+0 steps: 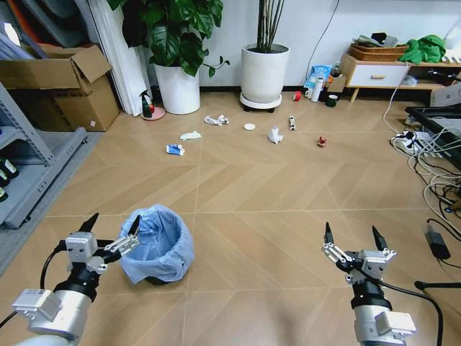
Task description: Pick up the trash bin and place the garbage on the floor into it.
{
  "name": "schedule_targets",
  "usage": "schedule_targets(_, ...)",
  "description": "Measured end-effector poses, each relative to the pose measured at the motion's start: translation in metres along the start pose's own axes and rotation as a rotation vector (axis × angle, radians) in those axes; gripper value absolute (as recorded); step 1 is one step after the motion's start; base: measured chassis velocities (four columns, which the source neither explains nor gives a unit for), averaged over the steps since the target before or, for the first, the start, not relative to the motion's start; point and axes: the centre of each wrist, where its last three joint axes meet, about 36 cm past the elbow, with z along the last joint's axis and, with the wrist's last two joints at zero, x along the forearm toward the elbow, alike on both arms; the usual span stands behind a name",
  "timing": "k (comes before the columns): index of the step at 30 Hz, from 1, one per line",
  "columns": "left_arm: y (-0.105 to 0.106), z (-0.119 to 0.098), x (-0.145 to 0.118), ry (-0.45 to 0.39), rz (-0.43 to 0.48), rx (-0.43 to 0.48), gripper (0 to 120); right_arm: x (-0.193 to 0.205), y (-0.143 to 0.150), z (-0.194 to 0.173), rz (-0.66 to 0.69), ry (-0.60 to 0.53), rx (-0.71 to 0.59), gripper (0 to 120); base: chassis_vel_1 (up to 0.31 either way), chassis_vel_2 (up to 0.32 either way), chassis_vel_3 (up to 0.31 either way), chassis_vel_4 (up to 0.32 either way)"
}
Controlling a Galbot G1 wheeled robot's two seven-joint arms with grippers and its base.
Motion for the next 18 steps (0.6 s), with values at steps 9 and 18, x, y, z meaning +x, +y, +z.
schedule_targets(9,0.007,-0.002,-0.007,0.008,0.017,-0.001,100,0.002,0.002,0.003,0.001,0.013,0.000,100,0.000,0.000,0.000,0.000)
schedule_targets(18,0.013,-0.005,-0.014,0.059,0.014,-0.001,100,0.003,0.002,0.003,0.002,0.018,0.003,100,0.000,0.000,0.000,0.000)
